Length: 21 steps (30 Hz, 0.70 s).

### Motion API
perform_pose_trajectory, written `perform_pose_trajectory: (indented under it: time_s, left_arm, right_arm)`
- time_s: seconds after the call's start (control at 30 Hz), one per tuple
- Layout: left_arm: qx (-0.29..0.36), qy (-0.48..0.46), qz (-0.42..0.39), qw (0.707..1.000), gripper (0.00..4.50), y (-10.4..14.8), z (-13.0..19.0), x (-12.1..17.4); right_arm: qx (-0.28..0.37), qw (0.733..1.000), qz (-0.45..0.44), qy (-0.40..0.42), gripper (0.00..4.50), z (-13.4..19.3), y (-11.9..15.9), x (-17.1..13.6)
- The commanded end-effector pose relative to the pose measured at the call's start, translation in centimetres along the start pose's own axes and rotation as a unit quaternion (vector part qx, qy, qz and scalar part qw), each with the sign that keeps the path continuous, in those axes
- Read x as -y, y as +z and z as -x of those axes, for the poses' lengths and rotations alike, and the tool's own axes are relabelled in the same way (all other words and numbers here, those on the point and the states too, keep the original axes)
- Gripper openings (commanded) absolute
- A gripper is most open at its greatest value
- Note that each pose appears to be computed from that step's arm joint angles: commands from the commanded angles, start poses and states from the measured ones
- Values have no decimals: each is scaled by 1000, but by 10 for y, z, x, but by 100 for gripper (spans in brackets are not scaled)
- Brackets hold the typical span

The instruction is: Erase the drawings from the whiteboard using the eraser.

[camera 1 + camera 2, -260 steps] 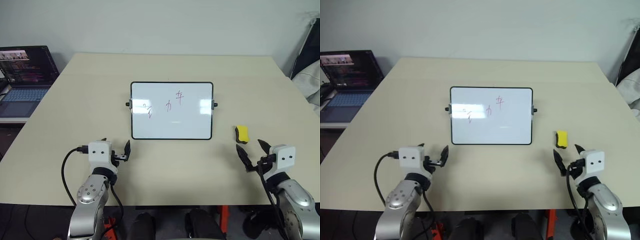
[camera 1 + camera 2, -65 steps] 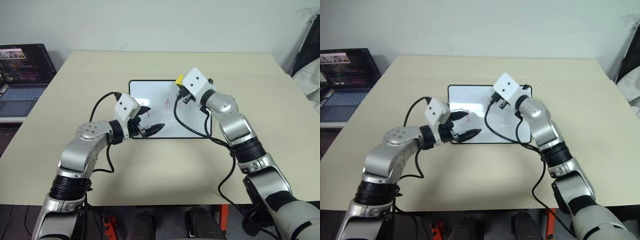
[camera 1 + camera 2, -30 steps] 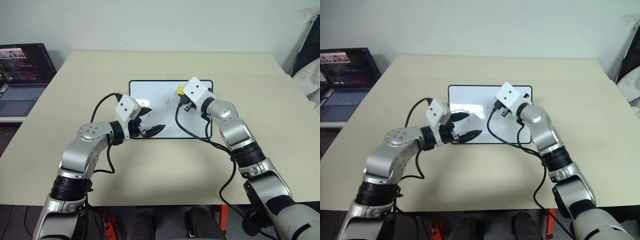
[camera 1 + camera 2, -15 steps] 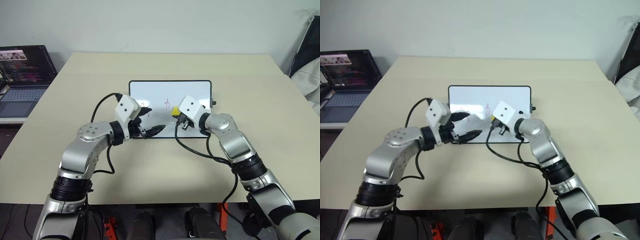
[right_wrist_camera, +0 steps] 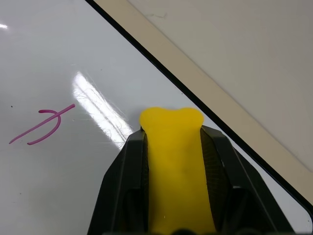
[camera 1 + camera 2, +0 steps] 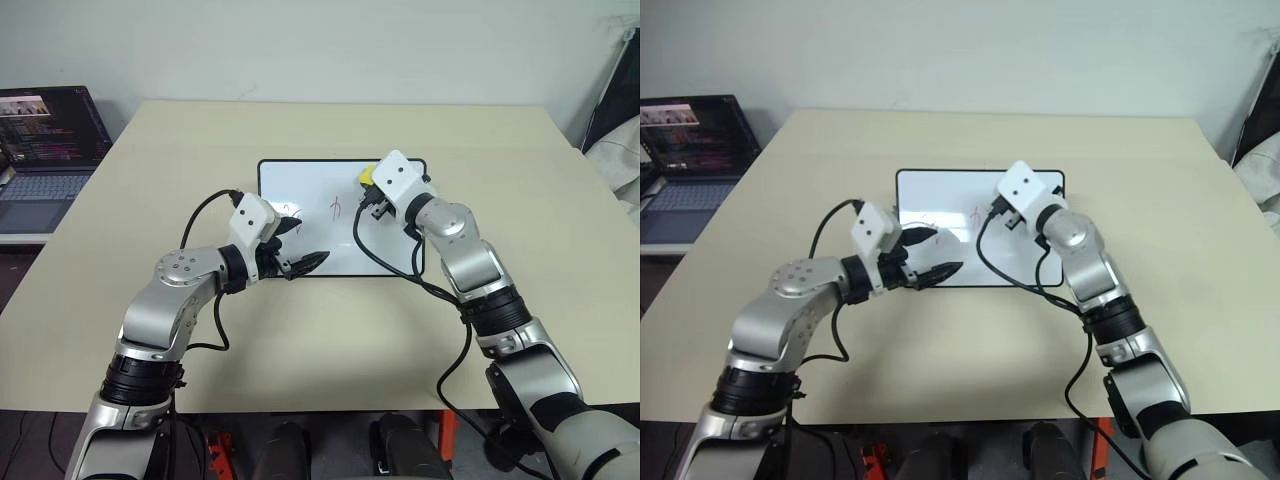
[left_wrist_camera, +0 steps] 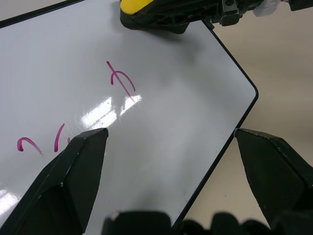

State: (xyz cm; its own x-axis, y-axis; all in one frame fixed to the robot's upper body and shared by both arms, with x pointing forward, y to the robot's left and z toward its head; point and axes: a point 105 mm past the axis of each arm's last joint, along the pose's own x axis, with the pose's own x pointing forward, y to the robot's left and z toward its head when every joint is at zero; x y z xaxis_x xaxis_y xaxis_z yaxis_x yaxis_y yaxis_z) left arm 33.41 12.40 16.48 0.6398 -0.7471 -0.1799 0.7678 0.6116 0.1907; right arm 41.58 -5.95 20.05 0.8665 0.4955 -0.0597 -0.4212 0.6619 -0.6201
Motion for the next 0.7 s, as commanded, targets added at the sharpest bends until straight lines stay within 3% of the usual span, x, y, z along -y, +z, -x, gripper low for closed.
perform_pose_trajectory:
  time_s: [0.03, 0.37, 0.7]
  left_arm:
    - [22, -2, -20, 1000, 450, 13, 1, 1]
    - [20, 5, -17, 1000, 450, 11, 3, -1]
    - [32, 64, -5, 997, 450, 7, 27, -15]
  right_arm:
    - [-47, 998, -6, 43, 114, 5, -26, -17]
    - [-53, 994, -35, 92, 114, 14, -27, -37]
    - [105, 981, -142, 75, 113, 42, 36, -18]
